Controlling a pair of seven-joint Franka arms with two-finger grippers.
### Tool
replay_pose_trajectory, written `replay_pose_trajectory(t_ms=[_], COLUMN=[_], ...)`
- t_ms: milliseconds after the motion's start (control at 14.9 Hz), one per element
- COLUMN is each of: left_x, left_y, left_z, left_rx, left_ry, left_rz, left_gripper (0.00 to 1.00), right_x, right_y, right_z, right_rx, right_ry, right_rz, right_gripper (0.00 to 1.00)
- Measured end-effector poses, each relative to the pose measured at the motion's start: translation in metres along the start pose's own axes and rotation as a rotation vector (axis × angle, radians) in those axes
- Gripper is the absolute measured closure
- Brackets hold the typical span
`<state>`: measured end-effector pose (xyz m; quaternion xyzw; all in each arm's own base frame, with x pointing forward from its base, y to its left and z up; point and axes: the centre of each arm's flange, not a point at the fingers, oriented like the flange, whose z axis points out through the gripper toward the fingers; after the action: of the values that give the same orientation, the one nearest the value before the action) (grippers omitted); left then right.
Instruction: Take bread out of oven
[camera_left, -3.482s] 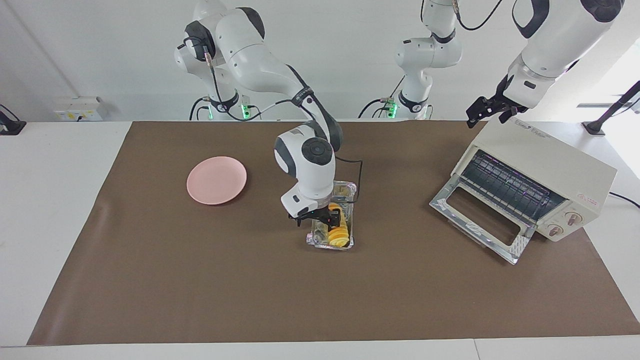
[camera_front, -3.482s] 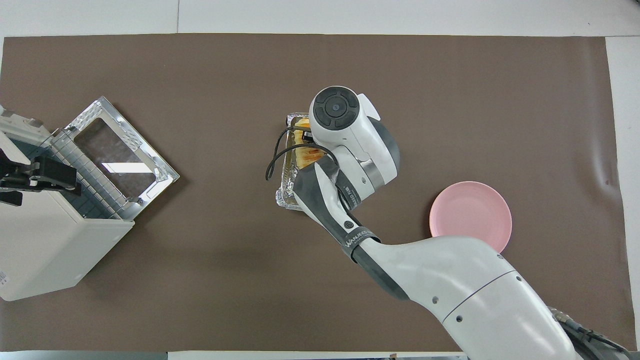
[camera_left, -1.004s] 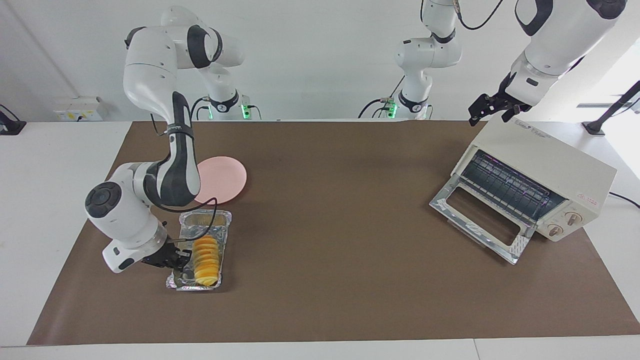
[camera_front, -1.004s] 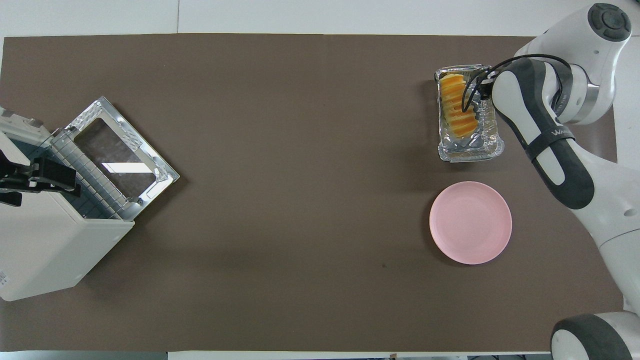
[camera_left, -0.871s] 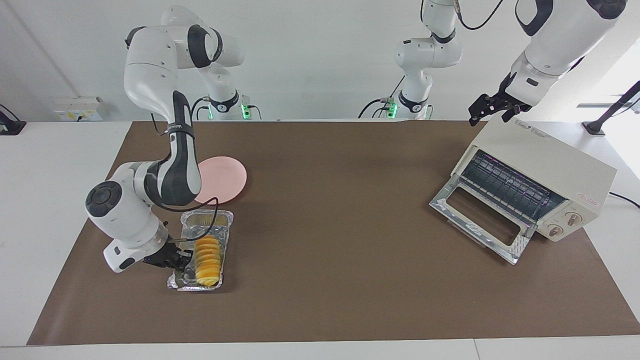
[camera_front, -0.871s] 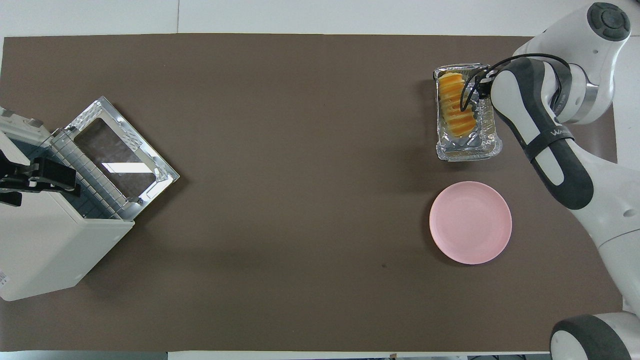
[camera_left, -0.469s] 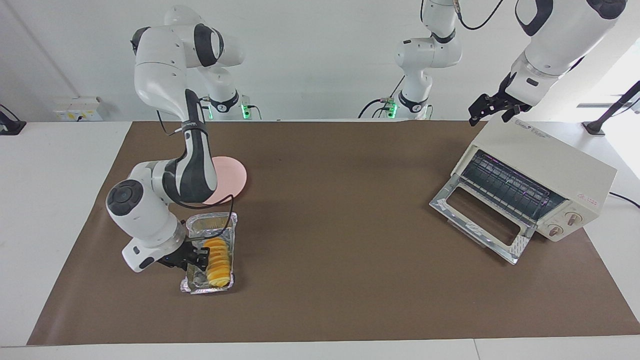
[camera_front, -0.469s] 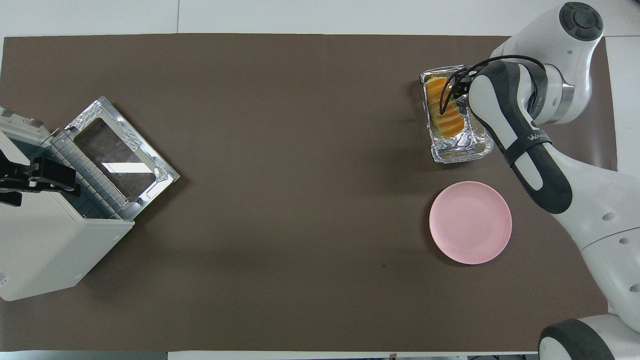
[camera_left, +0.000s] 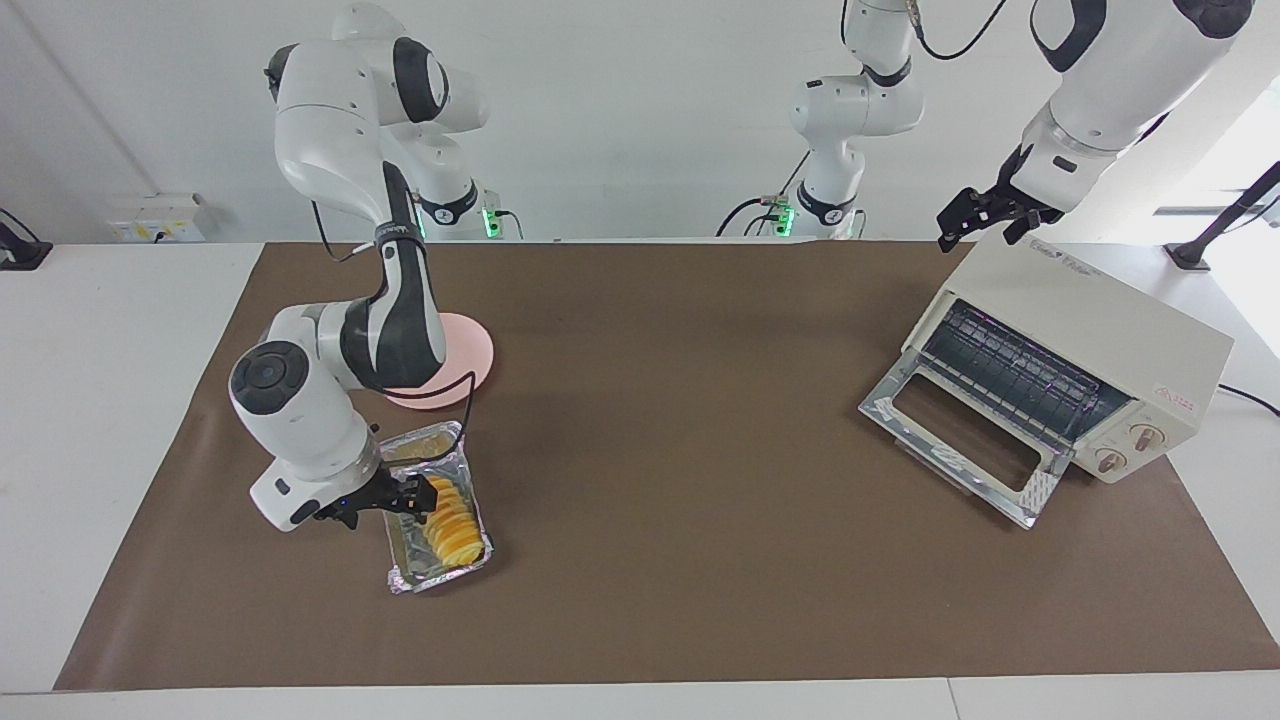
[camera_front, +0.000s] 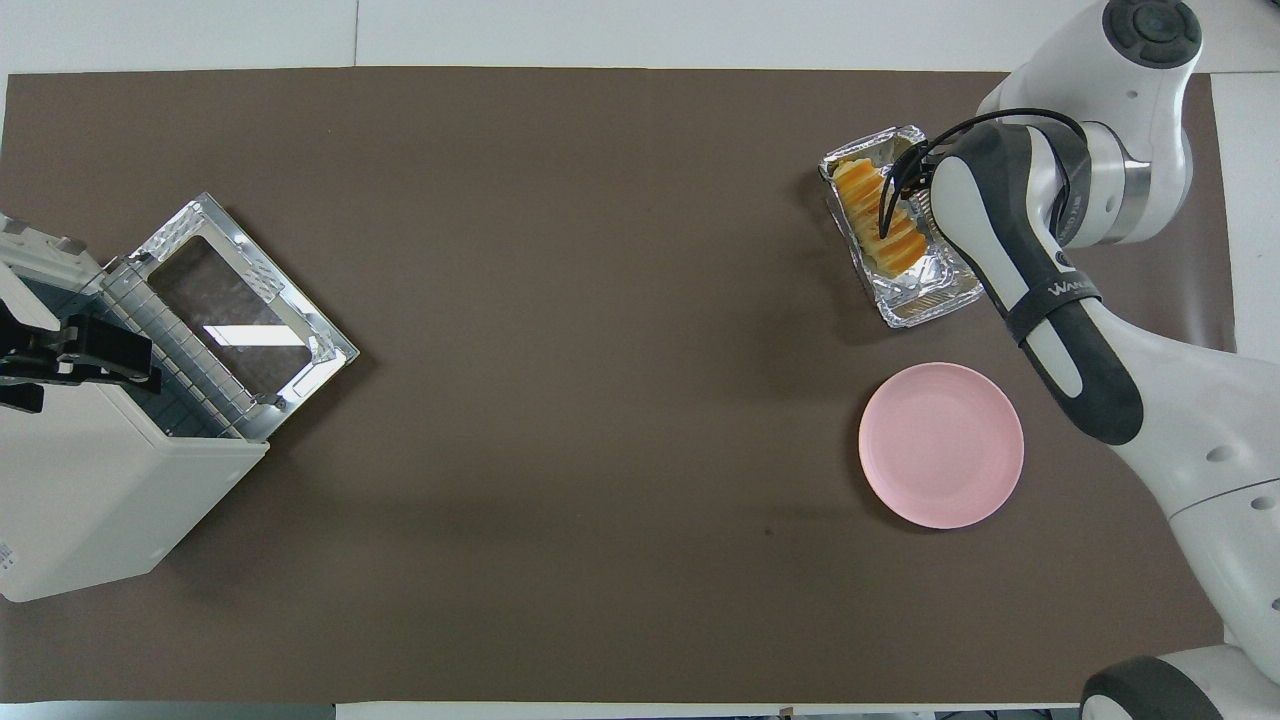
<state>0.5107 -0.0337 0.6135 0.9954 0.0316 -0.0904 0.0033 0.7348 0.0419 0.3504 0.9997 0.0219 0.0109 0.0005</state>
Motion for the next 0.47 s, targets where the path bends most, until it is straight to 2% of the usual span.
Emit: replay_pose_trajectory(t_ms=[469], left_x=[0.000], left_y=[0.000], left_z=[0.000], left_rx=[0.000], left_ry=[0.000], left_rz=[0.000], left_gripper=[0.00], right_x=[-0.010], right_y=[-0.046], right_z=[0.007], right_rx=[-0.012], right_ry=[-0.054], right_rz=[-0.070], right_gripper=[0.00])
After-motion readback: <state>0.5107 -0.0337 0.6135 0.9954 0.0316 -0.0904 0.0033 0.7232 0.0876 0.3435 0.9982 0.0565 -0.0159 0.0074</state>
